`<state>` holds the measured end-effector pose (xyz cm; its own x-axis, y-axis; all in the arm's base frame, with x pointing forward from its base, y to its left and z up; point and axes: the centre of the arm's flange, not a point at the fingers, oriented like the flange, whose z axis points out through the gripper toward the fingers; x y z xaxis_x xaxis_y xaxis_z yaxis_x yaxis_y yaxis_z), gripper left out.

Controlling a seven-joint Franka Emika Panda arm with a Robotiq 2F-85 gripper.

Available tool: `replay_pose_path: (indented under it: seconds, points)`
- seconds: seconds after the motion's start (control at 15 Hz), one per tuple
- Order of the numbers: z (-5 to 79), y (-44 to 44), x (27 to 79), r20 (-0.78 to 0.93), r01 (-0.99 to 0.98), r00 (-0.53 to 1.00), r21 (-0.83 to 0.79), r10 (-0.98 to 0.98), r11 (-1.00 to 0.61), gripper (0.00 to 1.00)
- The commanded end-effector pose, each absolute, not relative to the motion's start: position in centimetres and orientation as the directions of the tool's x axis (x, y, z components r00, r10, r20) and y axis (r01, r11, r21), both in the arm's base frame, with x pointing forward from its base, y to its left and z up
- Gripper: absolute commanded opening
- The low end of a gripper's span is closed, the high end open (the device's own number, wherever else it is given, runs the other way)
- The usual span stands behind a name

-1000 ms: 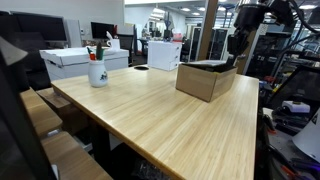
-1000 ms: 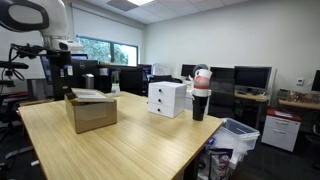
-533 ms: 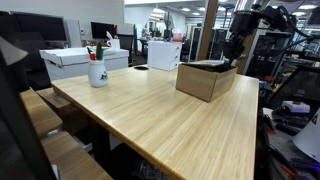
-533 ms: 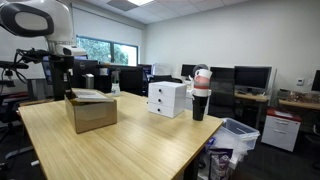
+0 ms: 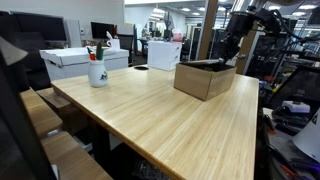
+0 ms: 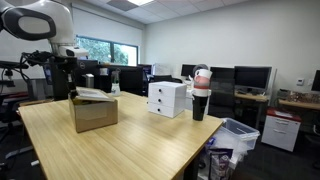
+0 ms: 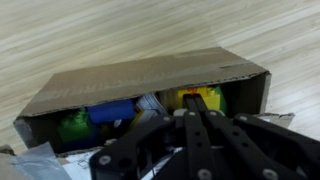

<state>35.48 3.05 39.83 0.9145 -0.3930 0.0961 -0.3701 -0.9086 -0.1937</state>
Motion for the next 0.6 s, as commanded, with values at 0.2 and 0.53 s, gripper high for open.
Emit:
replay_pose_path:
  seconds: [0.2,0.53]
  points:
    - [40.5,4.6,33.7,0.253,-0.298,0.903,-0.216,-0.348,-0.930,0.04]
    - [41.8,5.3,34.1,0.309,-0.261,0.895,-0.219,-0.321,-0.940,0.04]
